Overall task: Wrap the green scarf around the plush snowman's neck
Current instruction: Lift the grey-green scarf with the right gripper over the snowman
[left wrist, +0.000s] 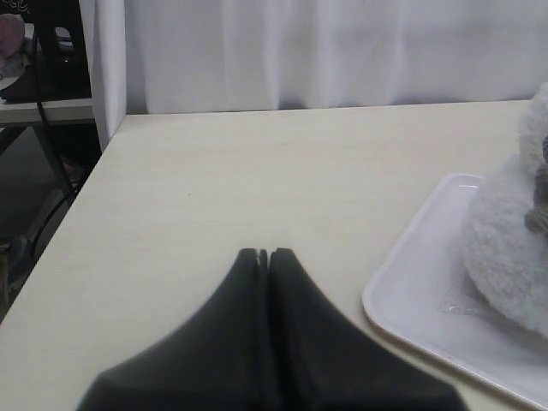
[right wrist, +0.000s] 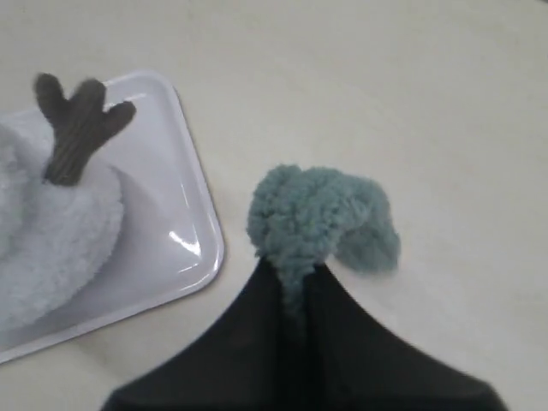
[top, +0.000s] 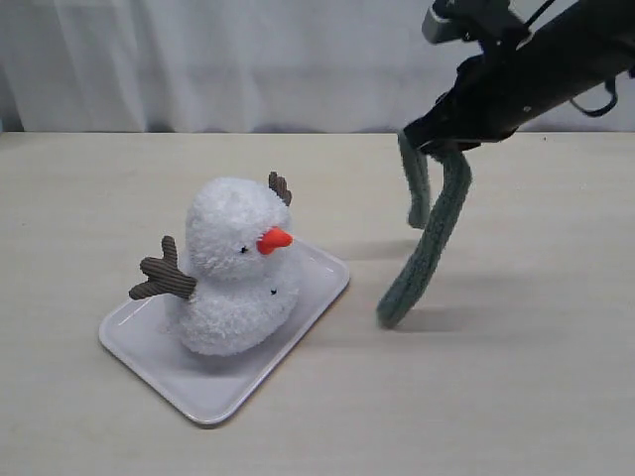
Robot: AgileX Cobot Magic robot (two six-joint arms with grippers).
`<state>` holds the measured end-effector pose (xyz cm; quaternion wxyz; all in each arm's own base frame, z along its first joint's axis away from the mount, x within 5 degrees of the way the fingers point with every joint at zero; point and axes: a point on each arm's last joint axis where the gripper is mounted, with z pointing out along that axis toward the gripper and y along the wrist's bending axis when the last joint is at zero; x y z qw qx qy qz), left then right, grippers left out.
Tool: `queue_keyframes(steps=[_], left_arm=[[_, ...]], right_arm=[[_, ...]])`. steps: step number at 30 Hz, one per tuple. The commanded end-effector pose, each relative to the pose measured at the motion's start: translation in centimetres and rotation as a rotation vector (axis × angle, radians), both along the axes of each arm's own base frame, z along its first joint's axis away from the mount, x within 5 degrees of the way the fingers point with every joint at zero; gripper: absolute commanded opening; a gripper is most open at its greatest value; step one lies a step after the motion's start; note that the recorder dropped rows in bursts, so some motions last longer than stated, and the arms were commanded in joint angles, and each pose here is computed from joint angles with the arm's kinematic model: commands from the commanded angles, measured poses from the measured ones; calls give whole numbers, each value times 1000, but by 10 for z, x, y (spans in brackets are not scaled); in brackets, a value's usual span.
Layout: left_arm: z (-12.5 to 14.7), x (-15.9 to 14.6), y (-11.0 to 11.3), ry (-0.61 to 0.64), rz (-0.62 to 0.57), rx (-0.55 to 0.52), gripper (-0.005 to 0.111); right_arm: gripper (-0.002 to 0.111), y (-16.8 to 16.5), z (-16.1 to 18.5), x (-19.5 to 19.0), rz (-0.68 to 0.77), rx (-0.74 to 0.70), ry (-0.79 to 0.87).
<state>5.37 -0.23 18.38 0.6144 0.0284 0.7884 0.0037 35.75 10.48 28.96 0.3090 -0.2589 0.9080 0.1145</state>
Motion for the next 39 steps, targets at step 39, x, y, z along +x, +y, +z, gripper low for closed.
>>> queue_keyframes(steps=[39], left_arm=[[0, 0, 0, -12, -2, 4, 0]], right_arm=[[4, 158, 47, -187, 1618, -911, -834]])
